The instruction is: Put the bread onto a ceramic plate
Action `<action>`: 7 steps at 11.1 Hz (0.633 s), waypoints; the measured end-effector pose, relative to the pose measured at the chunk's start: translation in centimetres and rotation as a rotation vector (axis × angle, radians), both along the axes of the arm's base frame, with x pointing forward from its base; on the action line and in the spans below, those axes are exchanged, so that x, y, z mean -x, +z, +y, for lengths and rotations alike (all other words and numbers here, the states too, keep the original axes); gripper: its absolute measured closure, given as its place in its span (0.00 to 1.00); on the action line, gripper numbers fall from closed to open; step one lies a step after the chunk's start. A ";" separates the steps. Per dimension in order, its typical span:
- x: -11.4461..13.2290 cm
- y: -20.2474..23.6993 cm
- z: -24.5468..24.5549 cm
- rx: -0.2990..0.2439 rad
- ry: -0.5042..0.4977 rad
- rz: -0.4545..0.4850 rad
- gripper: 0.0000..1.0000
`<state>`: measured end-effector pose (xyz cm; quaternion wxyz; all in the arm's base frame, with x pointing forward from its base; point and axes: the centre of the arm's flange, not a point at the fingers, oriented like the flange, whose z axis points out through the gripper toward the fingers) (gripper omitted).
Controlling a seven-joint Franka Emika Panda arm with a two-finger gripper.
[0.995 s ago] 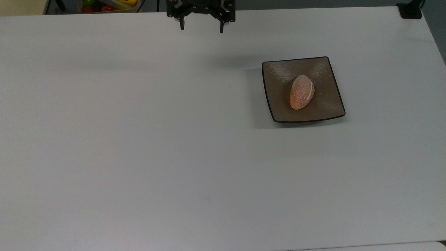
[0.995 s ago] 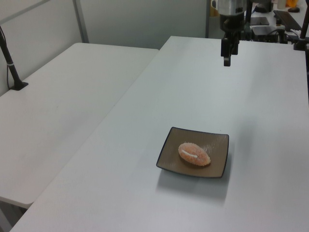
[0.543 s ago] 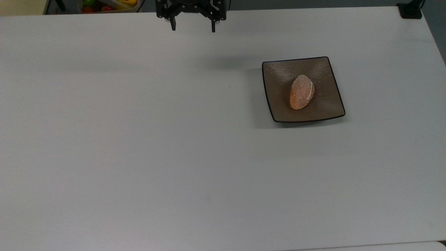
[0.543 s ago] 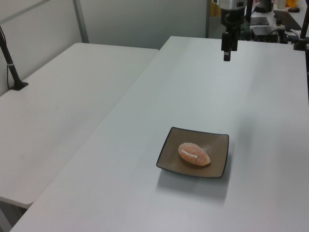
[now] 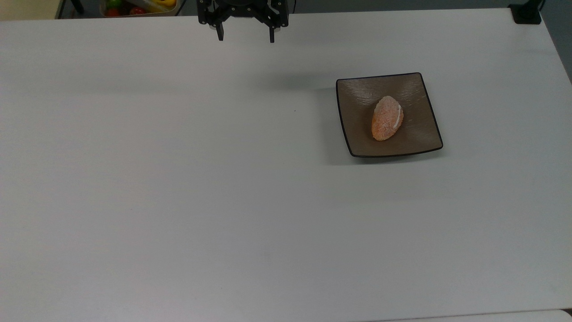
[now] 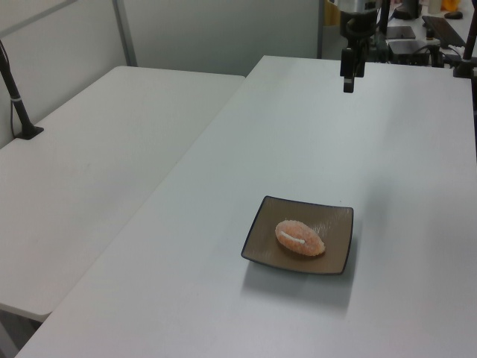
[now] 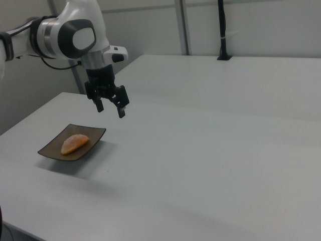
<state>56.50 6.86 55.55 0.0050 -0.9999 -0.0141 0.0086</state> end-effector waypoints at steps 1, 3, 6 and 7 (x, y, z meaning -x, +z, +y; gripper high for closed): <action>-0.1 0.0 0.0 -0.001 0.000 -0.008 0.00; -0.3 0.0 0.0 -0.002 0.000 -0.016 0.00; -0.3 0.0 0.0 -0.002 0.000 -0.017 0.00; -0.3 0.0 0.0 -0.002 0.000 -0.017 0.00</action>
